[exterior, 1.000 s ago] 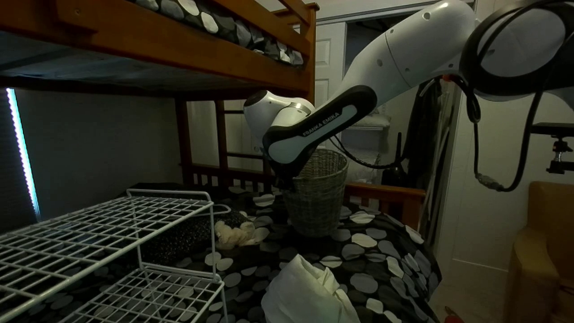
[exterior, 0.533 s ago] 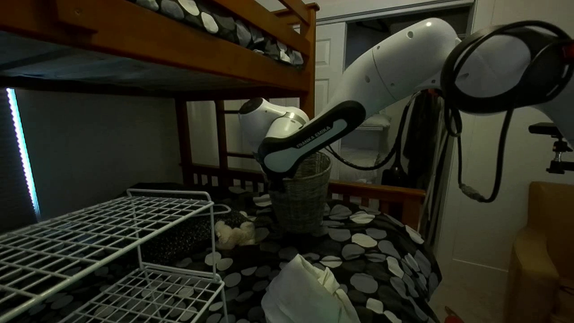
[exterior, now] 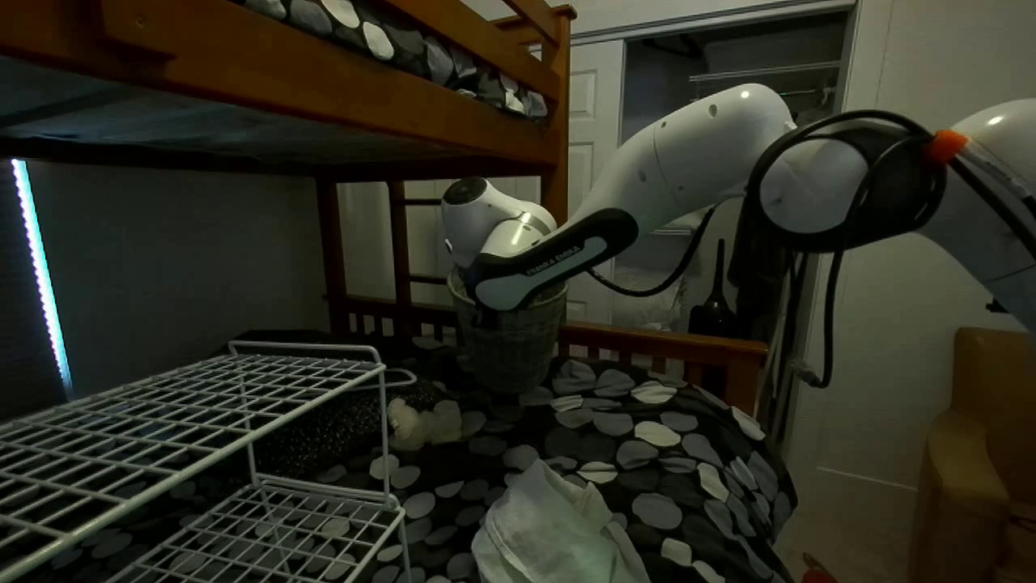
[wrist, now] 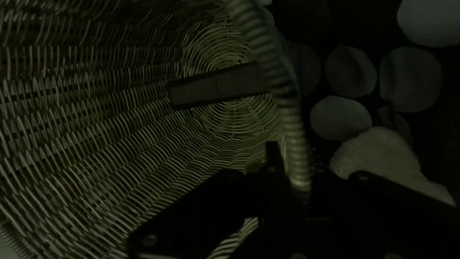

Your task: Move the woven basket backwards on the bed

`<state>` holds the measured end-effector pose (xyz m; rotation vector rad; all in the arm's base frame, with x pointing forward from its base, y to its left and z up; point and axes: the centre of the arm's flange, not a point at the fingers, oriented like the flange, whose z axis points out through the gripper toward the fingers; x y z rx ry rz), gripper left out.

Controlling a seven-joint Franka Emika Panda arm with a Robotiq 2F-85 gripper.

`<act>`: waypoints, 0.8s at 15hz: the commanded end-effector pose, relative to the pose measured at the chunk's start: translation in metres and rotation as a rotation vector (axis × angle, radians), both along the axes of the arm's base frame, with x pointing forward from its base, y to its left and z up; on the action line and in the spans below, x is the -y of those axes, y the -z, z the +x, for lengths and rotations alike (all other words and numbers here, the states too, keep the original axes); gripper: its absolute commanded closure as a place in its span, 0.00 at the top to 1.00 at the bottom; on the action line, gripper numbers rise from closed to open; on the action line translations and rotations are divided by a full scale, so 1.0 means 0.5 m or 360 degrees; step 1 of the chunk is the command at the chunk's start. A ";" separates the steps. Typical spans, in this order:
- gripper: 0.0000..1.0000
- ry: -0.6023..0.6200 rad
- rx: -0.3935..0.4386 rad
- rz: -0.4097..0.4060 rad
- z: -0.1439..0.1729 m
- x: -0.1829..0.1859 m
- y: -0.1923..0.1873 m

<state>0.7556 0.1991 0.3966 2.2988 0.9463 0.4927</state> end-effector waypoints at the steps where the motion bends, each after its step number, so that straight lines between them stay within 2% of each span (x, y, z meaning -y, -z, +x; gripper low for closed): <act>1: 0.02 -0.0081 0.0038 0.0028 0.071 0.028 -0.009; 5: 0.02 -0.0145 -0.0035 0.0147 0.099 0.050 0.036; 8: 0.02 -0.0135 -0.0116 0.0180 0.115 0.059 0.075; 9: 0.34 -0.0115 -0.0130 0.0190 0.122 0.063 0.086; 10: 0.35 -0.0090 -0.0134 0.0183 0.124 0.064 0.092; 12: 0.48 -0.0039 -0.0093 0.0175 0.119 0.061 0.071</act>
